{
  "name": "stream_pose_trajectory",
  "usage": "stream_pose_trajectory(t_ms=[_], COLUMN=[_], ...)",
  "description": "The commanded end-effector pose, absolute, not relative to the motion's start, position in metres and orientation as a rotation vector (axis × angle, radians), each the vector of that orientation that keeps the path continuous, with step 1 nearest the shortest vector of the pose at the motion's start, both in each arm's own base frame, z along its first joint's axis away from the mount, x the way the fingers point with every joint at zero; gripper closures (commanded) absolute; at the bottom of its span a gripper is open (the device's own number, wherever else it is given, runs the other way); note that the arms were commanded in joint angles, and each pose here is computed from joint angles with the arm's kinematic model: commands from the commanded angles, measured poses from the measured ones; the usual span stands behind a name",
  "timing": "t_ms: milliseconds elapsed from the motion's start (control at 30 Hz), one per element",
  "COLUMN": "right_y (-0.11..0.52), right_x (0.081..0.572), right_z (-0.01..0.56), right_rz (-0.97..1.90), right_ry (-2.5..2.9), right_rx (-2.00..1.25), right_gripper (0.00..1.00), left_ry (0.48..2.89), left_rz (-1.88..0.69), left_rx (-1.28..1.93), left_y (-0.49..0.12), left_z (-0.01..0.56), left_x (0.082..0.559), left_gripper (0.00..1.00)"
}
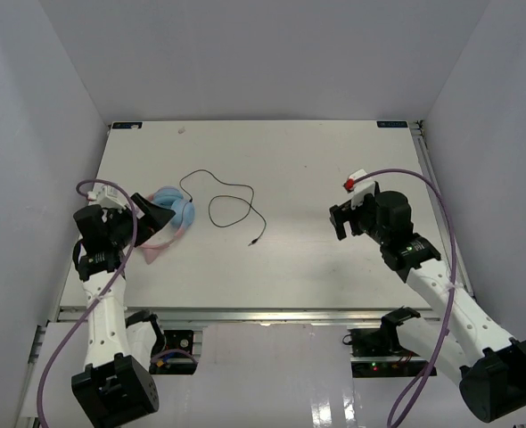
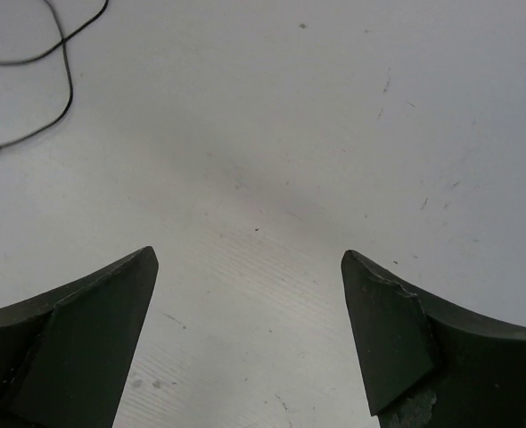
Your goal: Wrap the headphones
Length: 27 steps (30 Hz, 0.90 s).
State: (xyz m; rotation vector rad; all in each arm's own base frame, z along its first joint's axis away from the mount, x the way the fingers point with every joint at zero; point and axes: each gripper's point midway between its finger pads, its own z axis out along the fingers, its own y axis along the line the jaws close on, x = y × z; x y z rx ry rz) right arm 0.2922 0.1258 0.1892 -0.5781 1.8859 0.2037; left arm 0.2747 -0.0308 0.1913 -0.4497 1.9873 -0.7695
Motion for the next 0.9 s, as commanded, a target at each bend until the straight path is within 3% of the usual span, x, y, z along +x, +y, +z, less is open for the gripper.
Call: stream_pose_trajectory(t_ms=[0,167,367,633,733,867], right_y=[0.161,0.189,0.186,0.177,0.175,0.17], right_x=[0.268,0.238,0.243,0.244,0.243,0.242], right_z=[0.162,0.122,0.118,0.121,0.123,0.129], right_rz=[0.355,0.692,0.729,0.686,0.688,0.705], right_ry=[1.755,1.756,1.797,1.797,1.791,1.778], right_rx=[-1.076,-1.282,-1.259,-1.252,-1.248,-1.225], right_gripper=[0.1,0.07,0.06,0.06,0.06,0.06], left_ry=[2.035,2.115,2.218,2.309,2.346,2.45], left_rz=[-0.572,-0.305,-0.241,0.053,0.073,0.082], left_rx=[-0.654,-0.968,-1.044,-1.204,-1.207,-1.203], left_y=[0.002,0.045,0.055,0.098,0.104,0.107], left_z=[0.176,0.145,0.116,0.076,0.067,0.04], left_x=[0.279,0.272,0.276,0.279,0.291,0.302], left_gripper=[0.02,0.02,0.02,0.09,0.14,0.29])
